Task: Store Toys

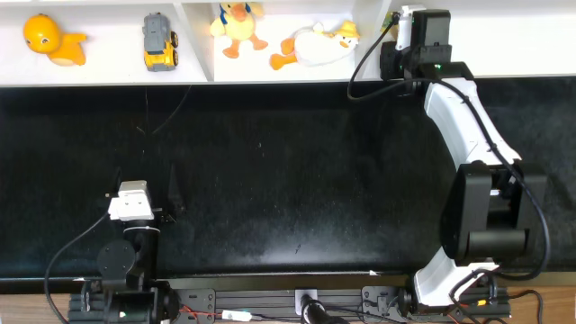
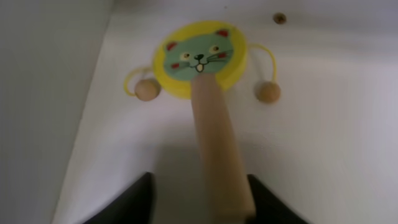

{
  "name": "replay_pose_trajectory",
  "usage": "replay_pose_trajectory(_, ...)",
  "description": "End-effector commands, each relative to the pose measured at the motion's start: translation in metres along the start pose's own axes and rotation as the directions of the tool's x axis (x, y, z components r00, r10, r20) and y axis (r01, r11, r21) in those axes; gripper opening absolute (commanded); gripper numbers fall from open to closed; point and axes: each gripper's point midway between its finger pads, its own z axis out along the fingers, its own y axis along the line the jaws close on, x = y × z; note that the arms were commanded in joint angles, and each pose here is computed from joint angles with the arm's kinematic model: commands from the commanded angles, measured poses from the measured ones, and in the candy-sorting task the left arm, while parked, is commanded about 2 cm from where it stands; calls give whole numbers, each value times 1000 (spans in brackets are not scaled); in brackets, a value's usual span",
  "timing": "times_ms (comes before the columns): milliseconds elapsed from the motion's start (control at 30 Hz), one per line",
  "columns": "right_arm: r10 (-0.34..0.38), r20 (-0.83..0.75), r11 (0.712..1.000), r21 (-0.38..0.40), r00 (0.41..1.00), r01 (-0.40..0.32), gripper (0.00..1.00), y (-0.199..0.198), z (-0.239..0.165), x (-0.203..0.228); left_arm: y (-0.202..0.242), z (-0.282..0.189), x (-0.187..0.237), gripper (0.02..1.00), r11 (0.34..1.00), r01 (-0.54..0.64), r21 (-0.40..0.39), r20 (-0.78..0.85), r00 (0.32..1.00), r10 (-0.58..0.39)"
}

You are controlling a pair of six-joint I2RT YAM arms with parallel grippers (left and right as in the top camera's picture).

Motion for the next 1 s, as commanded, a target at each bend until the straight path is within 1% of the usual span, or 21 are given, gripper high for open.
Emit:
replay_pose_trajectory(33, 41, -1, 999, -7, 999, -41, 757, 1, -20, -8, -1, 0, -1, 998, 1000, 7, 8, 6, 1000, -7)
replay_pose_trajectory(67, 47, -11, 999, -2, 999, -47, 849, -3, -29, -7, -1, 0, -1, 998, 1000, 7, 8, 6, 1000, -7)
replay_pose_trajectory(133, 61, -28, 998, 15, 998, -61, 967, -11, -45, -2, -1, 0, -1, 998, 1000, 7, 8, 6, 1000, -7)
replay_pose_trajectory(167, 69, -34, 997, 29, 997, -68, 998, -18, -54, 3, -1, 0, -1, 998, 1000, 7, 8, 6, 1000, -7)
replay_pose_trajectory(200, 100, -40, 993, 68, 994, -97, 998, -36, -73, 17, -1, 0, -1, 998, 1000, 7, 8, 6, 1000, -7)
replay_pose_trajectory(267, 137, -41, 986, 106, 990, -132, 998, -53, -92, 36, -1, 0, -1, 998, 1000, 7, 8, 6, 1000, -7)
replay_pose_trajectory(300, 182, -50, 974, 144, 982, -173, 996, -70, -112, 65, -1, 0, -1, 996, 1000, 7, 8, 6, 1000, -7)
replay_pose_trajectory(400, 232, -63, 957, 193, 971, -216, 996, -82, -138, 105, -1, 0, -1, 998, 1000, 7, 8, 6, 1000, -7)
replay_pose_trajectory(500, 249, -95, 948, 228, 964, -222, 996, -77, -160, 143, -1, 0, -1, 998, 1000, 7, 8, 6, 1000, -7)
replay_pose_trajectory(700, 274, -224, 948, 225, 935, -224, 996, -58, -179, 201, -1, 0, -1, 998, 1000, 7, 8, 6, 1000, -7)
replay_pose_trajectory(900, 276, -235, 948, 224, 932, -225, 998, -58, -177, 204, -1, 0, -1, 998, 1000, 7, 8, 6, 1000, -7)
replay_pose_trajectory(933, 276, -235, 951, 209, 932, -229, 998, -55, -176, 203, -1, 0, -1, 998, 1000, 7, 8, 6, 1000, -7)
replay_pose_trajectory(967, 276, -236, 956, 165, 932, -242, 996, -48, -174, 201, -1, 0, -1, 998, 1000, 7, 8, 6, 1000, -7)
replay_pose_trajectory(1000, 266, -244, 960, 153, 933, -234, 996, -46, -174, 202, -1, 0, -1, 996, 1000, 7, 8, 6, 1000, -7)
